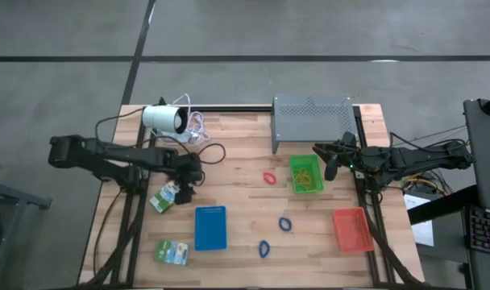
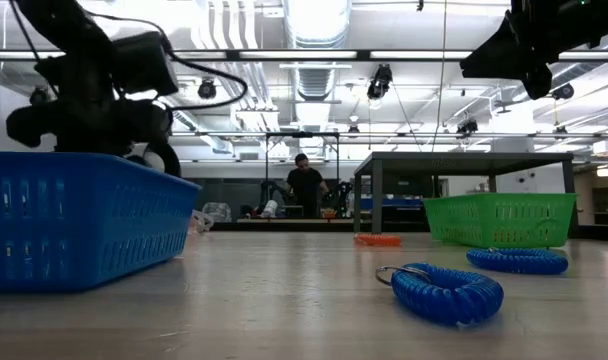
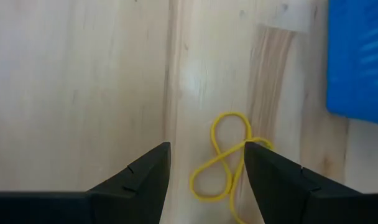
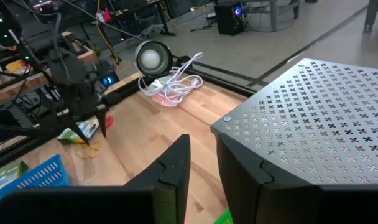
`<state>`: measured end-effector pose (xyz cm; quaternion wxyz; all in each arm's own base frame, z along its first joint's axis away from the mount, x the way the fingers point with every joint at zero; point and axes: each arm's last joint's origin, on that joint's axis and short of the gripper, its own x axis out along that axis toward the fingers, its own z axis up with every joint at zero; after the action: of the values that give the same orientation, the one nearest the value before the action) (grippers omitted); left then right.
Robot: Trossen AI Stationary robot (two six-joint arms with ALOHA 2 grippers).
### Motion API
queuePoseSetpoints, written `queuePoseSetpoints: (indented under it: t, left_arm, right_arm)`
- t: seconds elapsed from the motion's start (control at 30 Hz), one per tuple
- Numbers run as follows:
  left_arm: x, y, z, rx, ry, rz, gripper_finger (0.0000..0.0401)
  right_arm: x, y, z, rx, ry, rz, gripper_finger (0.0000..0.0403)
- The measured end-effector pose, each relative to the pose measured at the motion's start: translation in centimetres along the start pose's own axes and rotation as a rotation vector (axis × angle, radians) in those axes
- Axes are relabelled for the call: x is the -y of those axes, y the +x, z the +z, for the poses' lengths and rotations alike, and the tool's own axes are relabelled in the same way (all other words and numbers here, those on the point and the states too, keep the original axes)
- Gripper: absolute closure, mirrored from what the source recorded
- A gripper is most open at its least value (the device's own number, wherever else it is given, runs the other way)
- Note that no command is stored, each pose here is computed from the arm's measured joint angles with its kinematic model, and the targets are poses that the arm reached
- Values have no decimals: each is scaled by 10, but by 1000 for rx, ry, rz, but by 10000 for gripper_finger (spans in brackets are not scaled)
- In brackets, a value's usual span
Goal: Pick & Place Office Desk Supplies
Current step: Put the yellow rubber band into the green bin
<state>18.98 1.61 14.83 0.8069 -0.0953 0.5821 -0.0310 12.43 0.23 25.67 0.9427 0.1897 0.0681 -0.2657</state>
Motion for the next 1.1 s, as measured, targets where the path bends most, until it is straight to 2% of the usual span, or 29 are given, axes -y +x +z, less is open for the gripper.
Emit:
queuePoseSetpoints:
  t: [0.2, 0.37, 0.6, 0.87, 1.1]
  left_arm:
    - [0, 8, 9, -60, 2, -17, 189]
    - [3, 1, 10, -87, 20, -49, 189]
    - [13, -6, 7, -38, 91, -77, 189]
    - [22, 3, 3, -17, 130, -12, 189]
    - [21, 9, -3, -13, 73, -4, 189]
  right_arm:
    - [0, 0, 0, 0, 0, 0, 323]
    - [0, 0, 0, -1, 0, 0, 317]
    - [0, 0, 0, -1, 0, 0, 312]
    - [0, 0, 0, 0, 0, 0, 322]
    - [0, 0, 0, -1, 0, 0, 330]
